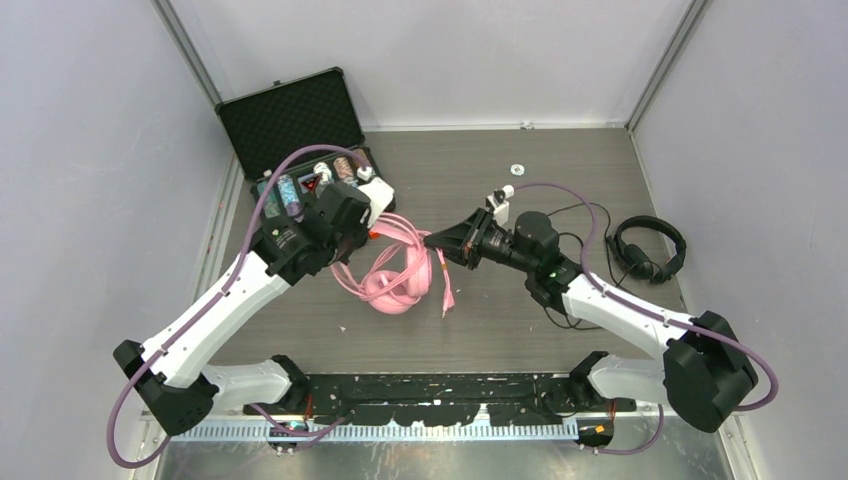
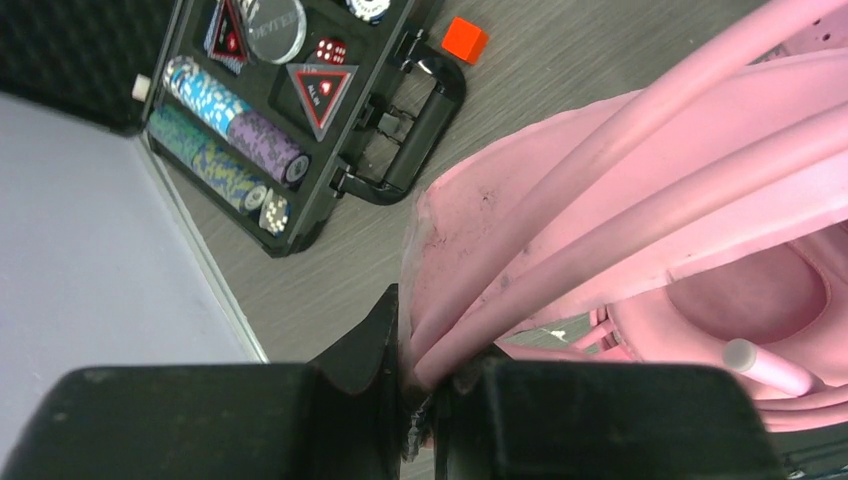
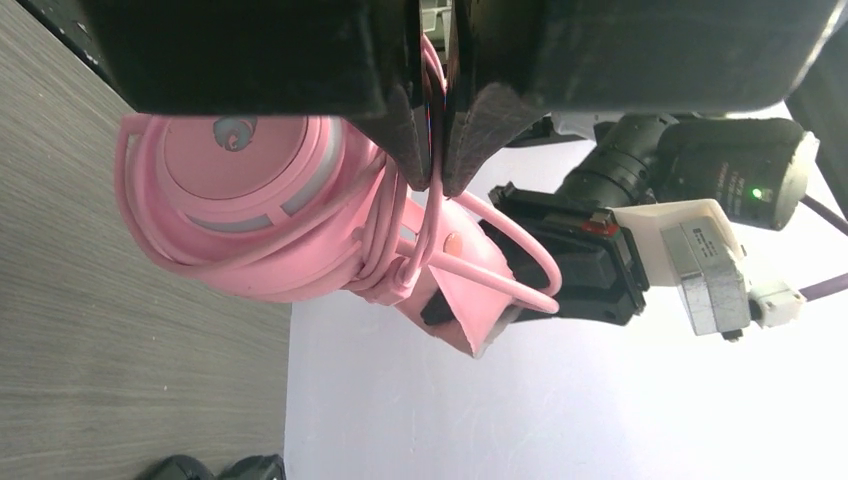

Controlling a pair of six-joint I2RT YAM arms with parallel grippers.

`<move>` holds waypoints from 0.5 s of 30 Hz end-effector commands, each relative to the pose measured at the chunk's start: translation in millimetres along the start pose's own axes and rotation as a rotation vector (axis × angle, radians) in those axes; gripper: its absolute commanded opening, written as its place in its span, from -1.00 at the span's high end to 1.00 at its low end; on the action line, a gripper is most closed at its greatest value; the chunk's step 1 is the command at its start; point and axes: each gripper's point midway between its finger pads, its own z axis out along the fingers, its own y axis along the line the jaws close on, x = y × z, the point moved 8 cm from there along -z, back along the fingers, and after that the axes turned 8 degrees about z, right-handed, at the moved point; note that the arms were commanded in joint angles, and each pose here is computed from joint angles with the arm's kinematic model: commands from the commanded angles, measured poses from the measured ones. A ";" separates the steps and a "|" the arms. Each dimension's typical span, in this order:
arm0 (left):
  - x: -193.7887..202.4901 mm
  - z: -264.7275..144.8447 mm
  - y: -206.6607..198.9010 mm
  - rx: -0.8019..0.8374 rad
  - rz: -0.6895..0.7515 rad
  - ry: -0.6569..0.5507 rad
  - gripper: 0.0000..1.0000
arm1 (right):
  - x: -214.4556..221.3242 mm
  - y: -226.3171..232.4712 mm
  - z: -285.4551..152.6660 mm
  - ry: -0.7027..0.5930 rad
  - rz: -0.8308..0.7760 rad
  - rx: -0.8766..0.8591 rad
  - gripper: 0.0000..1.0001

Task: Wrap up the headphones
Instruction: Wrap the headphones cable around the headphones.

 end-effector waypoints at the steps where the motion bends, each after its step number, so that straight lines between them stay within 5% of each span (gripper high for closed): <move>1: -10.4 -8.4 15.8 -0.158 -0.241 -0.043 1.00 | -1.3 33.1 8.9 -0.023 -0.024 -0.094 0.68; 15: -24.4 12.6 0.3 -0.150 -0.559 -0.096 1.00 | -16.6 44.8 16.7 -0.196 -0.158 0.108 0.66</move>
